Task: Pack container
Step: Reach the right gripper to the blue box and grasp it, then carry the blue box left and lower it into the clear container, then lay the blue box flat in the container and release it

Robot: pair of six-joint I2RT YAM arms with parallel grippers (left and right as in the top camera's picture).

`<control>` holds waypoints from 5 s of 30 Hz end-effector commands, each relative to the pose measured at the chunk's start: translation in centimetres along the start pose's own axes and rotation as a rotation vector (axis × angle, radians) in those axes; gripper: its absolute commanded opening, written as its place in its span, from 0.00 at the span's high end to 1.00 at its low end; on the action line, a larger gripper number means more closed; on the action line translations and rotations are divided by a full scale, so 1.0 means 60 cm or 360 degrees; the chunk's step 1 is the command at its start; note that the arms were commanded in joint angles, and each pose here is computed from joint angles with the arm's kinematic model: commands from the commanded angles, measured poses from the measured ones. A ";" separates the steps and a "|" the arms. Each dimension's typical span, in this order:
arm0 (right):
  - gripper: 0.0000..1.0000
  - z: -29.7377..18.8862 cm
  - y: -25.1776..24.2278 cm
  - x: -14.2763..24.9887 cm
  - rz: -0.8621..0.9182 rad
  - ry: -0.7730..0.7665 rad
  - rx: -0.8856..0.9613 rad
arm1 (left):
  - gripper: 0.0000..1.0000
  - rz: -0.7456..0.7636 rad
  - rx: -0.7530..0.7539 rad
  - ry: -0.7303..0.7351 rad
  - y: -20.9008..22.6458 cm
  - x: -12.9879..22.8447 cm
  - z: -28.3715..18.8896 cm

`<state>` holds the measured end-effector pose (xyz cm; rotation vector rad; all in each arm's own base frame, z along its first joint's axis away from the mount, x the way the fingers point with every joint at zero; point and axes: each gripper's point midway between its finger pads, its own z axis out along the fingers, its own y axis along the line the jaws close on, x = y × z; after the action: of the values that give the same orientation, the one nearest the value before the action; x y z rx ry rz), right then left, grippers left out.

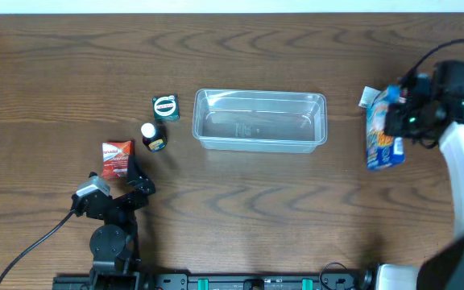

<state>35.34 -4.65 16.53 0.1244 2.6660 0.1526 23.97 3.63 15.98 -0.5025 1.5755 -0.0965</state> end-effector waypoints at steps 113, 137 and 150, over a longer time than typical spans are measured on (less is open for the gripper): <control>0.99 0.214 0.360 0.061 -0.2608 0.0005 -0.0263 | 0.02 0.0051 -0.0046 0.0057 0.014 0.024 0.002; 0.85 0.215 0.353 0.061 -0.2607 0.0033 -0.0235 | 0.02 0.0051 -0.0046 0.0057 0.014 0.024 0.002; 0.63 0.210 0.377 0.075 -0.2645 0.0021 -0.0262 | 0.02 0.0051 -0.0046 0.0057 0.014 0.024 0.002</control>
<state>39.08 18.59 6.46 -1.9517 1.9248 -0.1853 23.97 3.63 15.98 -0.5025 1.5755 -0.0965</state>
